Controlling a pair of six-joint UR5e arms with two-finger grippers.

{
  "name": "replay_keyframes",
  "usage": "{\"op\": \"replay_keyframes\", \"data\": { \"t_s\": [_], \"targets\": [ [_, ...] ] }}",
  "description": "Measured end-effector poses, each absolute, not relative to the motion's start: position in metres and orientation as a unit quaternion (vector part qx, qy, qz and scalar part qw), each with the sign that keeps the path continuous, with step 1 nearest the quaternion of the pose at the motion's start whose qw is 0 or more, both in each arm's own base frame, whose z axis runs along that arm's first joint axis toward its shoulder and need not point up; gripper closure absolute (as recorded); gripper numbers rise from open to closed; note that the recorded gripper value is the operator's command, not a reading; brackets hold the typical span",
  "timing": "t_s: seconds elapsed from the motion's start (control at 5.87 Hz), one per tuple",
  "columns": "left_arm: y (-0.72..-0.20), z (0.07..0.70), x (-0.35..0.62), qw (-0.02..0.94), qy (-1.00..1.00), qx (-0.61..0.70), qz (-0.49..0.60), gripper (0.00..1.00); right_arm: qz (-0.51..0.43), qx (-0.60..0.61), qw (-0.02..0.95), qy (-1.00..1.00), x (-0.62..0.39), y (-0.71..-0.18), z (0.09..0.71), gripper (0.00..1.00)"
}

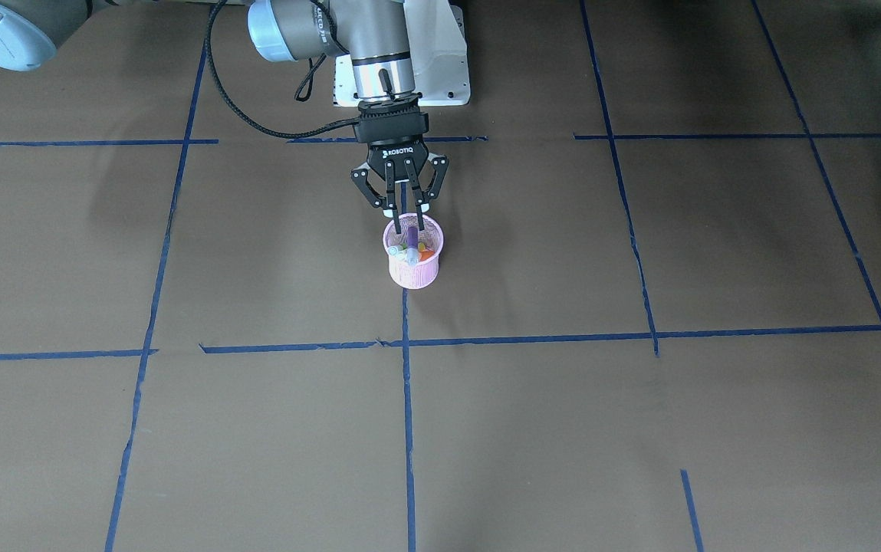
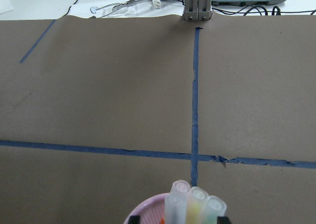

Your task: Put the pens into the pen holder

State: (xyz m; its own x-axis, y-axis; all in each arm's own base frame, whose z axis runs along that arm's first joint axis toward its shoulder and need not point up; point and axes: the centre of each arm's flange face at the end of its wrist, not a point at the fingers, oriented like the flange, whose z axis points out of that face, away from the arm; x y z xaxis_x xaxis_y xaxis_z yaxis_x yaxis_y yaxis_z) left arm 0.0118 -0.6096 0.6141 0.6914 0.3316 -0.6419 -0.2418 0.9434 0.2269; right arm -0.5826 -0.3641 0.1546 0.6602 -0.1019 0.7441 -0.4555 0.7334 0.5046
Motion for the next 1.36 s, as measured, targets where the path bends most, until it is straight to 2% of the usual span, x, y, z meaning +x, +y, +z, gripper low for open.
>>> {"op": "replay_keyframes", "data": {
  "t_s": [0.34,0.68,1.02,1.36],
  "targets": [
    [-0.609,0.621,0.003,0.917,0.36,0.064,0.16,0.0,0.097,0.344,0.846,-0.395,-0.561,-0.391,0.14,0.0],
    [-0.605,0.65,-0.031,0.916,0.359,0.063,0.166,0.0,0.038,0.276,0.889,-0.363,-0.468,-0.457,0.167,0.0],
    [-0.597,0.675,-0.067,0.916,0.358,0.065,0.167,0.0,-0.018,0.177,0.917,-0.357,-0.336,-0.522,0.26,0.0],
    [-0.593,0.686,-0.083,0.917,0.359,0.064,0.161,0.0,-0.079,0.104,0.925,-0.356,-0.207,-0.555,0.384,0.0]
  ]
}}
